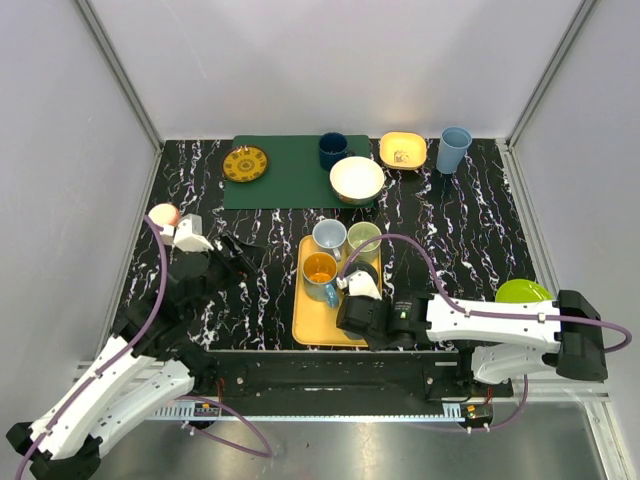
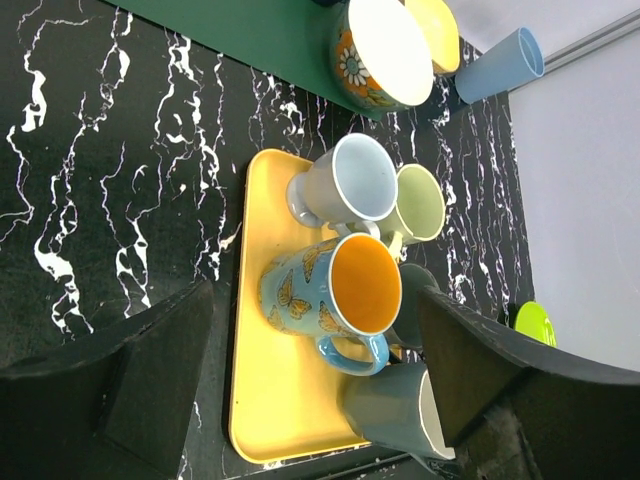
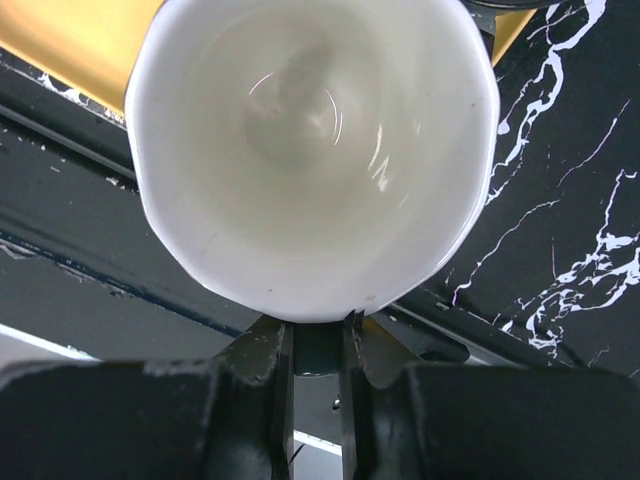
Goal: Turn the mug right side up
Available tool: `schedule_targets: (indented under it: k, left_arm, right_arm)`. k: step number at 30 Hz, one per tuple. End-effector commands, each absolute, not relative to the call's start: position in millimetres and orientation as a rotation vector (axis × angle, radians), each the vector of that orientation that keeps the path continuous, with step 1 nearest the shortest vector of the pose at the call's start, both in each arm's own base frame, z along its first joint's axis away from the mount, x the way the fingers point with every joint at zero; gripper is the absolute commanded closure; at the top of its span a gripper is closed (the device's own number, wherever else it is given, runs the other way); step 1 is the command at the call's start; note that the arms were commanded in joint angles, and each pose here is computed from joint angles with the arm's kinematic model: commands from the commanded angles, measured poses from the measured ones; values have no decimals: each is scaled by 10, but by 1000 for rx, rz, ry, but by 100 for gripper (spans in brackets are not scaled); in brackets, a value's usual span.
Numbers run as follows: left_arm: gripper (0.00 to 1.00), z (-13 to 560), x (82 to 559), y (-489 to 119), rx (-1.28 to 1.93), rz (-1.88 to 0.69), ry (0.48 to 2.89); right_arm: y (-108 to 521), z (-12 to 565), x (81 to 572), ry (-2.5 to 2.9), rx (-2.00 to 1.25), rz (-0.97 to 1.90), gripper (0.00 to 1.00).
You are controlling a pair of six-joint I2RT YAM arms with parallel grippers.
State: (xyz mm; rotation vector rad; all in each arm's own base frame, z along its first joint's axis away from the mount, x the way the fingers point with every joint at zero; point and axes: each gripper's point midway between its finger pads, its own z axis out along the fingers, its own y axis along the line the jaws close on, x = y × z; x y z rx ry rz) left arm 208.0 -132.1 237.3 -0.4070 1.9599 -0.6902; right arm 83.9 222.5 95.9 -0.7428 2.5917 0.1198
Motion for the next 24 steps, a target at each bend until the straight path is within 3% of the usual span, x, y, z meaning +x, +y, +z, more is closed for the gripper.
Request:
schedule_targets:
  k: [1,5,9,11,18,24]
  left_arm:
    - [16,2424,2116,-1284,-423,-688,1917]
    - [16,2393,2110,-1246,-423,-662,1924]
    - [16,2383,2122,-1193,-424,-622,1925]
    - [15,2363,2127,-1183,-426,-609,1931]
    - [15,2336,2168,-1062,-467,-526,1928]
    - [14,2275,2354,-600,-529,-150,1949]
  right_arm:
    - [2391,998,1003,2533,-616,157,100]
    - [2391,996,974,2541,-608,180,98]
    - [2376,1055,952,2546,-612,194,58]
    - [2387,1113,940,2546,-606,216,50]
    - [2504,1512,886,2514,-592,365,39]
    - [2704,2869,999,2200,-440,799,23]
